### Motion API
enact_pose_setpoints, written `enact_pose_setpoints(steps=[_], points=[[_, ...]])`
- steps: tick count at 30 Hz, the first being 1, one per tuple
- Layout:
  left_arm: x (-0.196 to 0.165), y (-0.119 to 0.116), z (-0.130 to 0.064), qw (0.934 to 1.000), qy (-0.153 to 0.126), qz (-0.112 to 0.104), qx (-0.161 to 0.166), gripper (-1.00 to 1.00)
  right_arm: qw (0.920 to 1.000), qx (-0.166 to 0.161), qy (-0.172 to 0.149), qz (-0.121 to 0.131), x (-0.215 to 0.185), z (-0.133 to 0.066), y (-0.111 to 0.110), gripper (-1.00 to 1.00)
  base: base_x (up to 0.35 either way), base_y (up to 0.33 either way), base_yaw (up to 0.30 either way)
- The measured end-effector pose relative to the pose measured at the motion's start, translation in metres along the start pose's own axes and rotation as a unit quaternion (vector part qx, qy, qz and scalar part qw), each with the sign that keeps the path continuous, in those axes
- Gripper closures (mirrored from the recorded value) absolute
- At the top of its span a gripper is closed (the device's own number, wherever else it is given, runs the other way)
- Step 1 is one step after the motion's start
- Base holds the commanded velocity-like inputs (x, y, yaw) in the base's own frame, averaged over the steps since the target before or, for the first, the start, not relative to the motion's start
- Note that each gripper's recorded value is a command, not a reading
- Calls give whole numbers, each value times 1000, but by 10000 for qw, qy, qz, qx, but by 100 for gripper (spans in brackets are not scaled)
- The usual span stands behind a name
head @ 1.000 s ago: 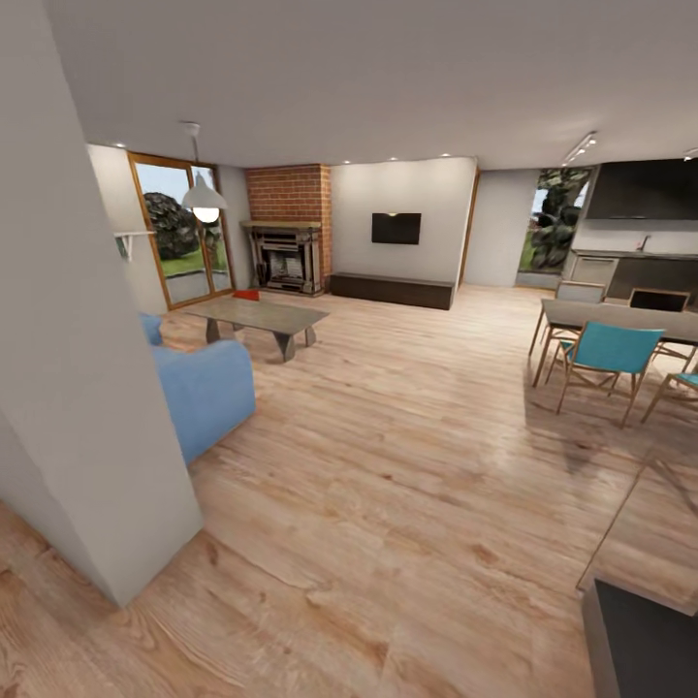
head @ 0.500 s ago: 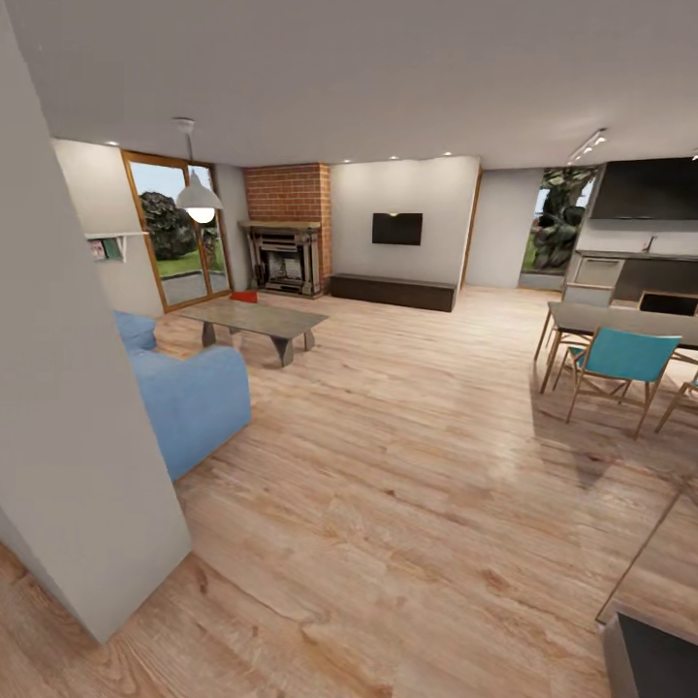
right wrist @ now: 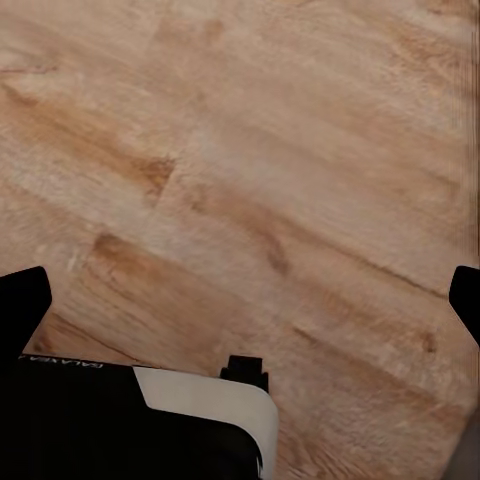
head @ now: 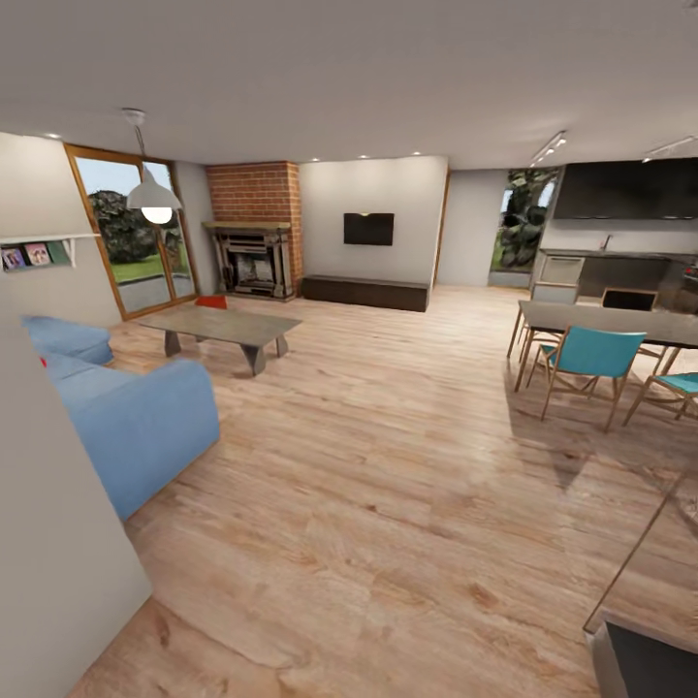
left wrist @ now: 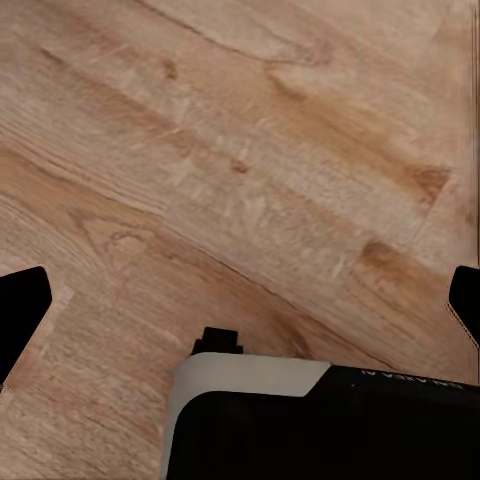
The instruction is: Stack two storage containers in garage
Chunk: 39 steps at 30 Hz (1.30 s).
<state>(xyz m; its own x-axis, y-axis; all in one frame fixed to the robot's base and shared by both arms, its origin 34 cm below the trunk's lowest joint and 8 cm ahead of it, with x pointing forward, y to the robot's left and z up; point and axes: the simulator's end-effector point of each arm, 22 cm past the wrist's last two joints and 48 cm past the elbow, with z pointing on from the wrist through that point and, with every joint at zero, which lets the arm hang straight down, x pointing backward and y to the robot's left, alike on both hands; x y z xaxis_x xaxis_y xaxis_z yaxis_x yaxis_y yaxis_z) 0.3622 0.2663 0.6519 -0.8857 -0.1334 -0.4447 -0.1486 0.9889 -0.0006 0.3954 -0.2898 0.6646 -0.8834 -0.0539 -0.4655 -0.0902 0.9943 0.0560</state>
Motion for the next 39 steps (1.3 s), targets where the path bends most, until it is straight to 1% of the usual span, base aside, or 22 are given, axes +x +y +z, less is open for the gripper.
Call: enact_pose_setpoints(steps=[3, 11, 19, 33, 39], points=[[0, 0, 0, 10000, 0, -2, -4, -100, 10000, 0, -2, 0, 0, 0, 0, -100, 326, 0, -146], [0, 0, 0, 10000, 0, 2, -3, -100, 10000, -2, -1, -9, 0, 0, 0, -100, 326, 0, -18], [1, -3, 0, 10000, 3, -1, 21, -100, 10000, -2, 4, -10, 0, 0, 0, -100, 326, 0, -142], [1, -6, 0, 10000, 6, 2, 42, -100, 10000, -8, 0, -35, 0, 0, 0, -100, 326, 0, -4], [1, -6, 0, 10000, 5, 2, 39, -100, 10000, -1, -5, -7, -1, 0, 0, -100, 326, 0, 0]])
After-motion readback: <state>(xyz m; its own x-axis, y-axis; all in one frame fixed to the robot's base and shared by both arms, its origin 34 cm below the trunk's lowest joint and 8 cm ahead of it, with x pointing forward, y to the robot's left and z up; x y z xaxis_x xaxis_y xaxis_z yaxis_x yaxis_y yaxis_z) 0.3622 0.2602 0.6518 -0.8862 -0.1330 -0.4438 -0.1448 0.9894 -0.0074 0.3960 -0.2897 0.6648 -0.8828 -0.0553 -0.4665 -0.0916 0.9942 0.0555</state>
